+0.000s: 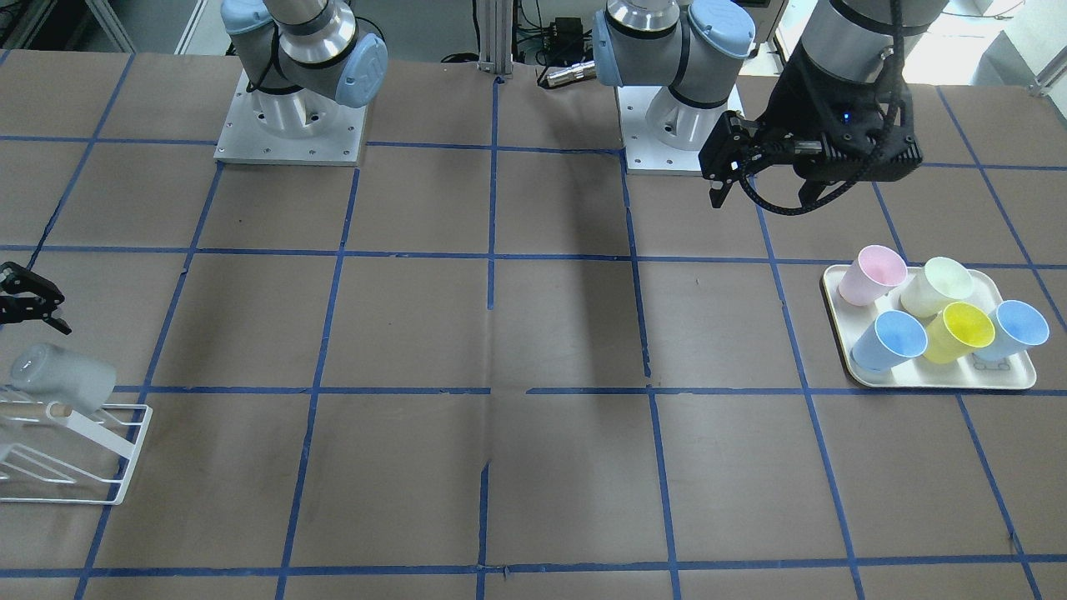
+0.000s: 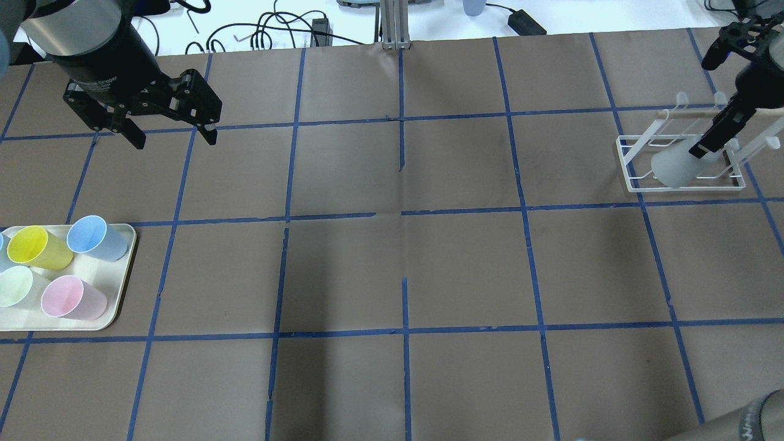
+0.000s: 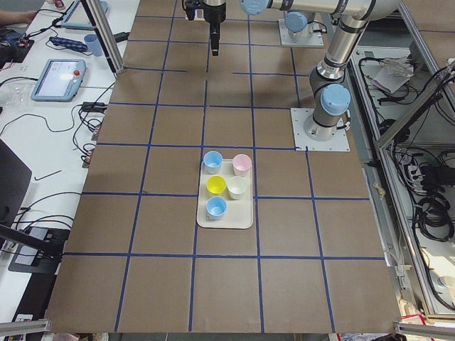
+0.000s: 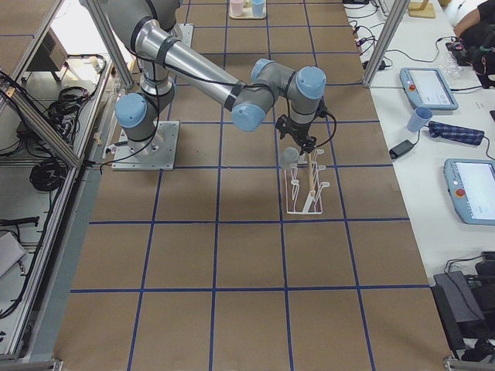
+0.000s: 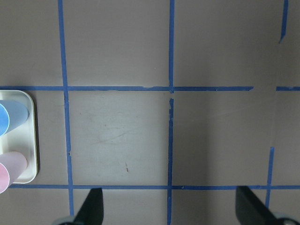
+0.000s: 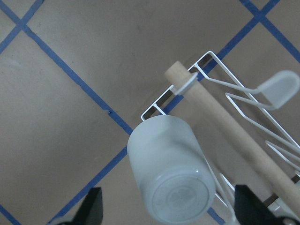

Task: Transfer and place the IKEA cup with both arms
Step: 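Lower the right gripper and close it on the white cup's rim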

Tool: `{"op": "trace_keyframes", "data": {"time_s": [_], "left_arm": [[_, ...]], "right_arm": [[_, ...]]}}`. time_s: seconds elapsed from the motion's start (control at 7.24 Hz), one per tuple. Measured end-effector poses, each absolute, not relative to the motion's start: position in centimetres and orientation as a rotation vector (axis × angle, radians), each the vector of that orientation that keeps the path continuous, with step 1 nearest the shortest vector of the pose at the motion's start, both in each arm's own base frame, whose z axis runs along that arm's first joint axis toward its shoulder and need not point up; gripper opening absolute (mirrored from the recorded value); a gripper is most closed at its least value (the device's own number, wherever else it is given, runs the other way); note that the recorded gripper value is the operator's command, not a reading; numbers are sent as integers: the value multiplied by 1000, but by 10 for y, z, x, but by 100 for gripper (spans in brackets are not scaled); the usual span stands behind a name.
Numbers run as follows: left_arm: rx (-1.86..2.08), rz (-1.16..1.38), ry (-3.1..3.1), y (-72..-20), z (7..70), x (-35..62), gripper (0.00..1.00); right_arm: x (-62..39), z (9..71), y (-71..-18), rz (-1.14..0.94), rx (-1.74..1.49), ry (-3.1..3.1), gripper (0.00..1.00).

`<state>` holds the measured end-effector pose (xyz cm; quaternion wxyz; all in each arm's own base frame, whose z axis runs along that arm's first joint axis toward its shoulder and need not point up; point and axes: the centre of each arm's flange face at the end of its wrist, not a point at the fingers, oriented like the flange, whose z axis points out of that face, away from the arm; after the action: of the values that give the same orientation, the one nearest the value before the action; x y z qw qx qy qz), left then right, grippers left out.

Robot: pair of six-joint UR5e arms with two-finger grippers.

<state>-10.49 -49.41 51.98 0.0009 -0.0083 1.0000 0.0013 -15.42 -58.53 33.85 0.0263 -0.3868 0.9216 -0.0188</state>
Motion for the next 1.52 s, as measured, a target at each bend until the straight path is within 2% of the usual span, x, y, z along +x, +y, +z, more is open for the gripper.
{"op": "trace_keyframes", "data": {"time_s": [0.55, 0.83, 0.97, 1.52], "left_arm": [[-25, 8, 3140, -494, 519, -105, 100], [-26, 7, 3140, -494, 519, -105, 100], [-26, 7, 3140, -494, 519, -105, 100], [-26, 6, 3140, -493, 519, -105, 100]], "right_arm": [[-153, 316, -587, -126, -1213, 2862, 98], [-154, 310, -588, -116, -1209, 2859, 90], [-154, 305, -589, -104, -1205, 2857, 82], [-155, 309, -588, -95, -1199, 2869, 83]]}}
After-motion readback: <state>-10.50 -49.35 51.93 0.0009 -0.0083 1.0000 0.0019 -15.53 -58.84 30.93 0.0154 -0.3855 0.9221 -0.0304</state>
